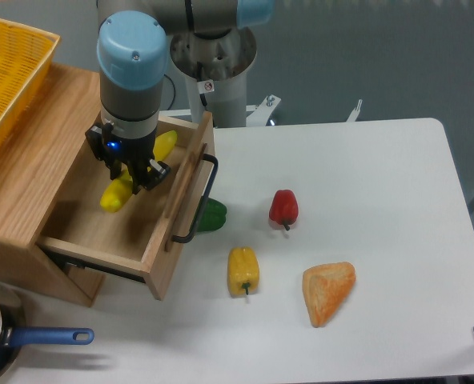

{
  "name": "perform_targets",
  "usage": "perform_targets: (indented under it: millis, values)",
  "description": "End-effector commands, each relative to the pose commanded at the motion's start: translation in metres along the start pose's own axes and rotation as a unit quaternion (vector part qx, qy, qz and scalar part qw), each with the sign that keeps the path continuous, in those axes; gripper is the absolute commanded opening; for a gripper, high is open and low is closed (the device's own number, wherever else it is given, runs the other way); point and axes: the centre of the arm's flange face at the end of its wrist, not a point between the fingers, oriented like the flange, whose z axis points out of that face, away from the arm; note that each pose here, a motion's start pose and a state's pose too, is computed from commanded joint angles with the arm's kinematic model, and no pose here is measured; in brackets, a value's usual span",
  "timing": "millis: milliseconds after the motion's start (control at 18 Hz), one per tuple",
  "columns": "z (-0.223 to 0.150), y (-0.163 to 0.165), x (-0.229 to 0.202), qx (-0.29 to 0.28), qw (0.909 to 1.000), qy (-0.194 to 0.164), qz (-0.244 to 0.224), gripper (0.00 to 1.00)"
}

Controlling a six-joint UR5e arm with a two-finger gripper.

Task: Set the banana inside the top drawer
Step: 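Lower the banana into the drawer and hold it there, then open the gripper to release the banana onto the drawer floor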

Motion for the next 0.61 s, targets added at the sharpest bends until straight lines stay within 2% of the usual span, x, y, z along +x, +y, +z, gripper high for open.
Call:
perform_targets:
  millis: [111, 611]
  values:
    - [0.0000, 0.0000, 0.0000, 0.000, 1.0000, 0.000, 0.001, 0.43]
    - [-0.0028, -0.0011, 0.0000, 0.006, 1.0000, -0.005, 0.003, 0.55]
